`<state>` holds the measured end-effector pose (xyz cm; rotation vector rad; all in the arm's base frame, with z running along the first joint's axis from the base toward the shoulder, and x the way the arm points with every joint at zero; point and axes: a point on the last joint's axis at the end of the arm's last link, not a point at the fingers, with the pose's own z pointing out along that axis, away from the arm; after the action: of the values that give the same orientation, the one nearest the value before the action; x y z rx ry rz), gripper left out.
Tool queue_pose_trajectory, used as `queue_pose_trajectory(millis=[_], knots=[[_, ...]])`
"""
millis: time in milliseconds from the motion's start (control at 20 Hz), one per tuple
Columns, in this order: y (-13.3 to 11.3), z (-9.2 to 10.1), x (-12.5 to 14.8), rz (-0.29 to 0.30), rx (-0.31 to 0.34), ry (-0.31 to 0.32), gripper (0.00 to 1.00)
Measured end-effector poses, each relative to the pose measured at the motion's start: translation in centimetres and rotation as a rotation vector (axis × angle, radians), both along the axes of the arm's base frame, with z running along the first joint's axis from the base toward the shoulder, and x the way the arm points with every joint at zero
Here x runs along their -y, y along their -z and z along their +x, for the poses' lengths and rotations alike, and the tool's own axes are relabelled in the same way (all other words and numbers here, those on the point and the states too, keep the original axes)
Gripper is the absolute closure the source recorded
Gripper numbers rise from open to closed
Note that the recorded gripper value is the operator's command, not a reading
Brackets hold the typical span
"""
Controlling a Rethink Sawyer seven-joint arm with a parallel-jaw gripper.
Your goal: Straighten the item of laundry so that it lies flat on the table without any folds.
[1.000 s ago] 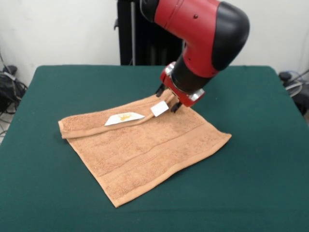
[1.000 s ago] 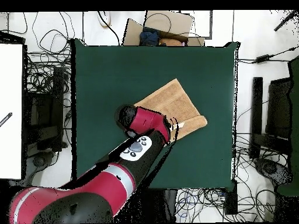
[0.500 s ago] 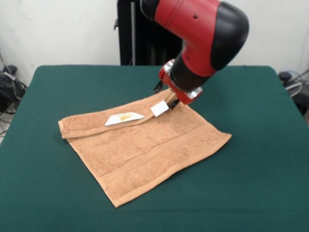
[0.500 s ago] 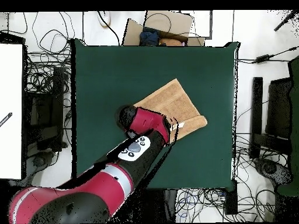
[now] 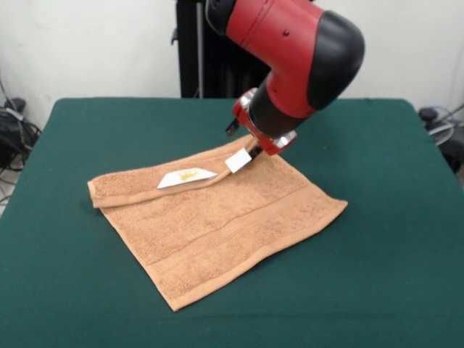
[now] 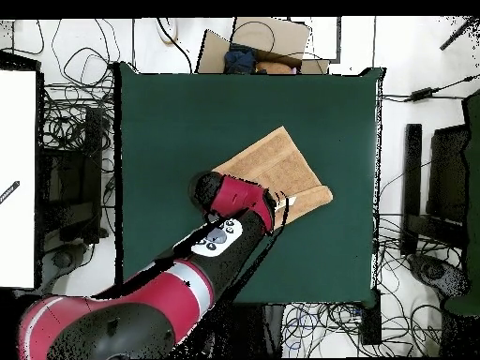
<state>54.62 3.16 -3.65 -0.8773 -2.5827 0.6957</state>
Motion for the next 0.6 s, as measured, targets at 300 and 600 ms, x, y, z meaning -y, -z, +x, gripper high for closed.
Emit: queue_pose_trajectory(millis=[300,600], knots=[[0.14,-0.12,0.07,-0.002,-0.003,0.0,0.0],[-0.04,-0.13,0.39,-0.011,-0.003,0.0,1.0]])
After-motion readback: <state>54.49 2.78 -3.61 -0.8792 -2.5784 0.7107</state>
